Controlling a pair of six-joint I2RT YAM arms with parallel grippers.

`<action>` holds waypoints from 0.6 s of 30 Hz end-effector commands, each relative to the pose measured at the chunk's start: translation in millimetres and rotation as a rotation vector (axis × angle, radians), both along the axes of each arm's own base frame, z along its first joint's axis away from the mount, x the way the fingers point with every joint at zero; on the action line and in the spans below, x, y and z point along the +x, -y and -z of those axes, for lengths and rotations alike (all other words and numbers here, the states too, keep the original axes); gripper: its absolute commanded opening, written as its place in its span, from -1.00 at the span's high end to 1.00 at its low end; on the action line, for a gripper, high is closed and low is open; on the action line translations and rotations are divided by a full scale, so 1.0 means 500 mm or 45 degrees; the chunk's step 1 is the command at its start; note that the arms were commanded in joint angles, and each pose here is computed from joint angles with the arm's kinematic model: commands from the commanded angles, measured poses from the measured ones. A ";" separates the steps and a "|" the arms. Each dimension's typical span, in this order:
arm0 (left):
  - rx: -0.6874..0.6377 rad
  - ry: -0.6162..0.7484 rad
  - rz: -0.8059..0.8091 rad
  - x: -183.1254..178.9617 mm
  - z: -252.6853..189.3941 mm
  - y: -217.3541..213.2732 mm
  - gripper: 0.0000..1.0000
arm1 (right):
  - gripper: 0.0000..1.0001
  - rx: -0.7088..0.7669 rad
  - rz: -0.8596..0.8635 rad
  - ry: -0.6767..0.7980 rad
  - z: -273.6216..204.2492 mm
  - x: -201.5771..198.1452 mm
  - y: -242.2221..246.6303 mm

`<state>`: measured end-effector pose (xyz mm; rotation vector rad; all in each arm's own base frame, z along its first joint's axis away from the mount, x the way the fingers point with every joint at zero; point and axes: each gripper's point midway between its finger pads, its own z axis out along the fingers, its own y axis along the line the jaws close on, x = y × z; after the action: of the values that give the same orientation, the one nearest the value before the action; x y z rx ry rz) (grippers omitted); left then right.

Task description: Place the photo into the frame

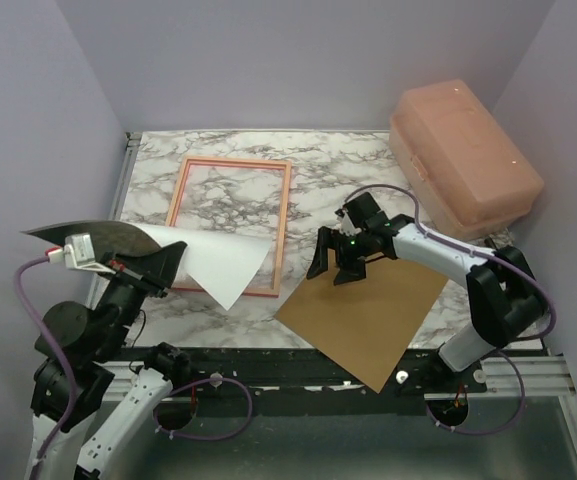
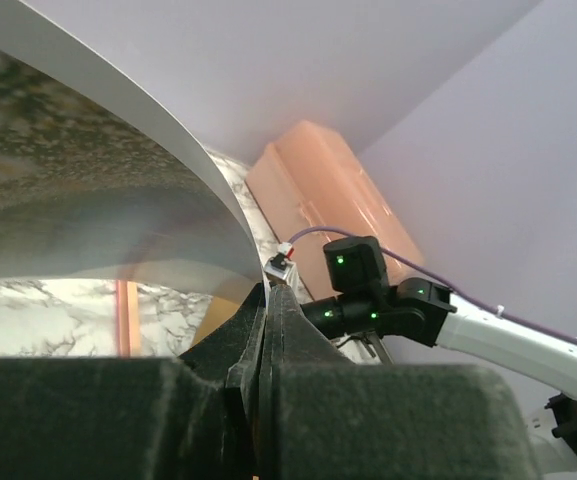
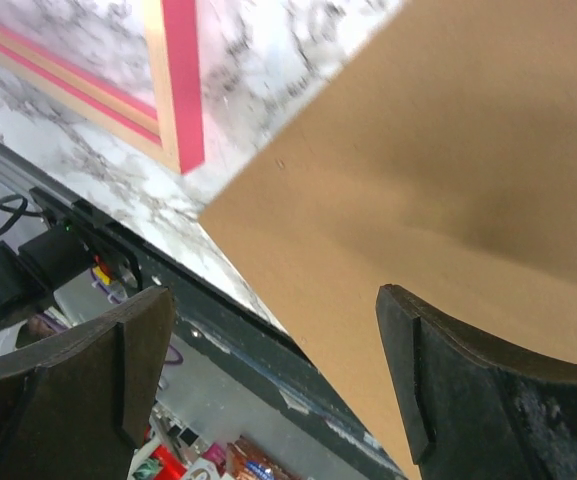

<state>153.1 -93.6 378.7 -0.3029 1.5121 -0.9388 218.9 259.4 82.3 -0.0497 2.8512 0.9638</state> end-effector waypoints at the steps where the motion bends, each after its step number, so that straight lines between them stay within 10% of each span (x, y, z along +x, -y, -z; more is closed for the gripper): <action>1: 0.053 0.005 -0.111 -0.038 0.001 -0.055 1.00 | -0.75 -0.042 -0.025 0.062 0.001 0.047 -0.049; 18: 0.016 0.019 -0.089 -0.080 0.025 -0.068 1.00 | -0.24 -0.395 -0.090 0.093 0.121 0.112 -0.160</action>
<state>117.8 -63.3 368.3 -0.3334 1.4935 -0.8788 270.0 355.2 43.1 -0.2422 2.8839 0.7119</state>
